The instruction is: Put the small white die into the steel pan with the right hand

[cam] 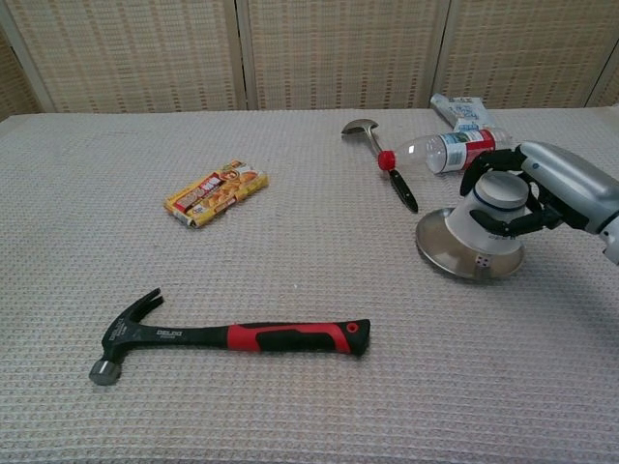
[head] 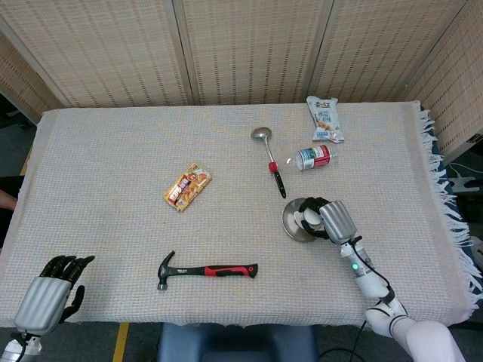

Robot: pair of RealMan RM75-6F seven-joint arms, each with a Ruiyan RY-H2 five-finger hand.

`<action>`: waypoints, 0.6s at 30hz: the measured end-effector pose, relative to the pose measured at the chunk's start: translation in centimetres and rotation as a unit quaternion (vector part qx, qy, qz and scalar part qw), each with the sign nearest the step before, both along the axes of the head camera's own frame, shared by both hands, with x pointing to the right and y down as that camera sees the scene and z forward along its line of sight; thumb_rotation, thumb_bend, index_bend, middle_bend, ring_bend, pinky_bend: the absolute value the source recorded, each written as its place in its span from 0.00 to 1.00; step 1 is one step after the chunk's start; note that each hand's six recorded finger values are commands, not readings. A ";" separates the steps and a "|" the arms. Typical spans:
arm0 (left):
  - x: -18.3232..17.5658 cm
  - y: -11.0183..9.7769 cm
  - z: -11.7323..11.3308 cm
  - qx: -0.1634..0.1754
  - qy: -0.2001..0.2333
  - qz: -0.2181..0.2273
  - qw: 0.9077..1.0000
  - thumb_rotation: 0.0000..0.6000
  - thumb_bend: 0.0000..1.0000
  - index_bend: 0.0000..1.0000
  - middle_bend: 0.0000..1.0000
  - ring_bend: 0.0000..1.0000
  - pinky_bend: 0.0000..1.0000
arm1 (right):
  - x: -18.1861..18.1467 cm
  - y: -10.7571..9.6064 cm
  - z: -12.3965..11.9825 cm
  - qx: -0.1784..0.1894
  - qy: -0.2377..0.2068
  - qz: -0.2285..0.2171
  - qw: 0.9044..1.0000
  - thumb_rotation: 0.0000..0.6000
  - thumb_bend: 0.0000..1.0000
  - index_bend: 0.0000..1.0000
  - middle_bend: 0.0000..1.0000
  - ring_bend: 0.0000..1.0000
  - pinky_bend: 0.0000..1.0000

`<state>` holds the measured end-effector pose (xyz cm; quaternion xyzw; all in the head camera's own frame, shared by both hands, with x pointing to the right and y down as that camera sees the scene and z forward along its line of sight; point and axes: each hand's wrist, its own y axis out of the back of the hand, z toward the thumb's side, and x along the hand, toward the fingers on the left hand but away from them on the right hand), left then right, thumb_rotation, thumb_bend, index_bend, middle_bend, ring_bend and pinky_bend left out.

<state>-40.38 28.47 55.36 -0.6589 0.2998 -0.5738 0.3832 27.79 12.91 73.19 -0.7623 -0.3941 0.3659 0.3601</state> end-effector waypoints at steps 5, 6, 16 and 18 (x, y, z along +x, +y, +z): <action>0.0 0.0 0.0 -0.001 0.000 0.000 1.000 1.00 0.58 0.17 0.24 0.18 0.19 | 1.4 0.3 -2.0 0.053 0.033 -0.009 0.998 1.00 0.32 0.63 0.53 0.49 0.79; 0.0 0.0 0.0 -0.001 0.000 0.000 1.000 1.00 0.57 0.17 0.24 0.18 0.19 | 1.8 0.5 -2.2 0.059 0.043 -0.009 0.997 1.00 0.32 0.63 0.53 0.49 0.79; 0.1 0.1 0.1 -0.002 -0.003 0.001 1.000 1.00 0.57 0.17 0.24 0.18 0.19 | 8.3 4.6 -4.3 0.051 0.133 0.035 0.989 1.00 0.32 0.59 0.53 0.49 0.78; 0.1 0.1 0.1 -0.002 -0.003 0.002 1.000 1.00 0.57 0.17 0.24 0.18 0.19 | 8.8 4.7 -4.1 0.047 0.135 0.039 0.989 1.00 0.32 0.56 0.53 0.47 0.77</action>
